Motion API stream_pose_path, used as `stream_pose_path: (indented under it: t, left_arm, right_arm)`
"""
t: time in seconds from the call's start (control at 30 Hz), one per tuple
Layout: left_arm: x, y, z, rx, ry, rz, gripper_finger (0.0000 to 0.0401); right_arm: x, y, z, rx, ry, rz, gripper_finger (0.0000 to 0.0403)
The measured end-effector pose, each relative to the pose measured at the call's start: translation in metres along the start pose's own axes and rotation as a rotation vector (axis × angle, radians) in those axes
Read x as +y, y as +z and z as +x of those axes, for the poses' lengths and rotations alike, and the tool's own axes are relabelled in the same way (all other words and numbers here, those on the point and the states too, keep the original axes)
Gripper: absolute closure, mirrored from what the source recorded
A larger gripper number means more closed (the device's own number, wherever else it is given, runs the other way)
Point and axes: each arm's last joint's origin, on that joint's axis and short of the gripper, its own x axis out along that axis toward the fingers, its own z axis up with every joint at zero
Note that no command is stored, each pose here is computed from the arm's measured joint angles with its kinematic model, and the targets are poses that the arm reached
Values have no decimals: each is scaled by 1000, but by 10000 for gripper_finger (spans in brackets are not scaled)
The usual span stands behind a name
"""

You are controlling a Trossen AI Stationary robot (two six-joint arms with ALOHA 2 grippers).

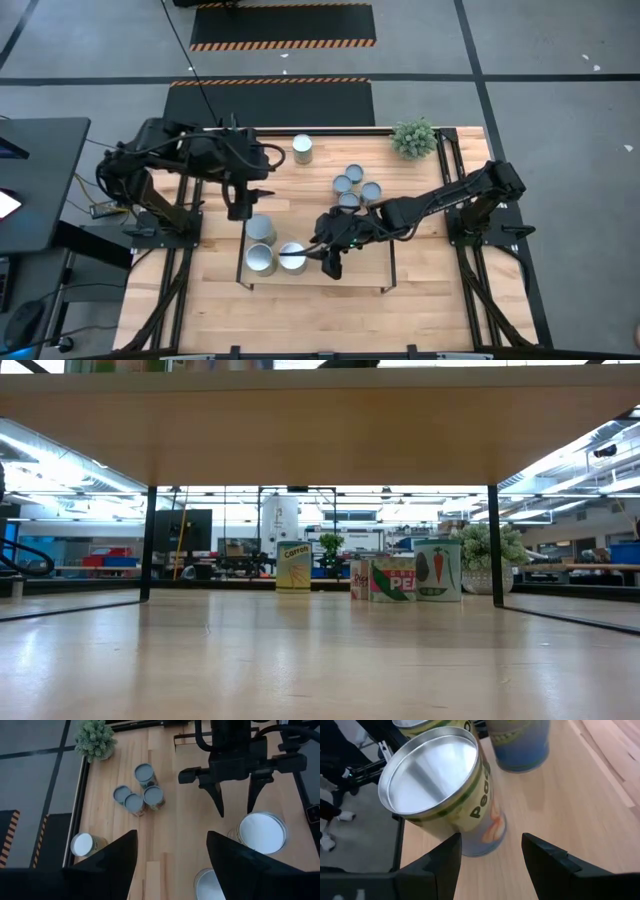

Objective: Pick and place cans onto a shelf
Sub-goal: Put the canned peaches on the shelf

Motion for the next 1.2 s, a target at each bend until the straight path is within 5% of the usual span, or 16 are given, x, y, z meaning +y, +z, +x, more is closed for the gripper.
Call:
stream_pose_path:
  t: [1.2]
  left_arm:
    - [0,-1,1,11,1,45,158]
  right_arm:
    - [-9,25,-12,-103,-50,24,193]
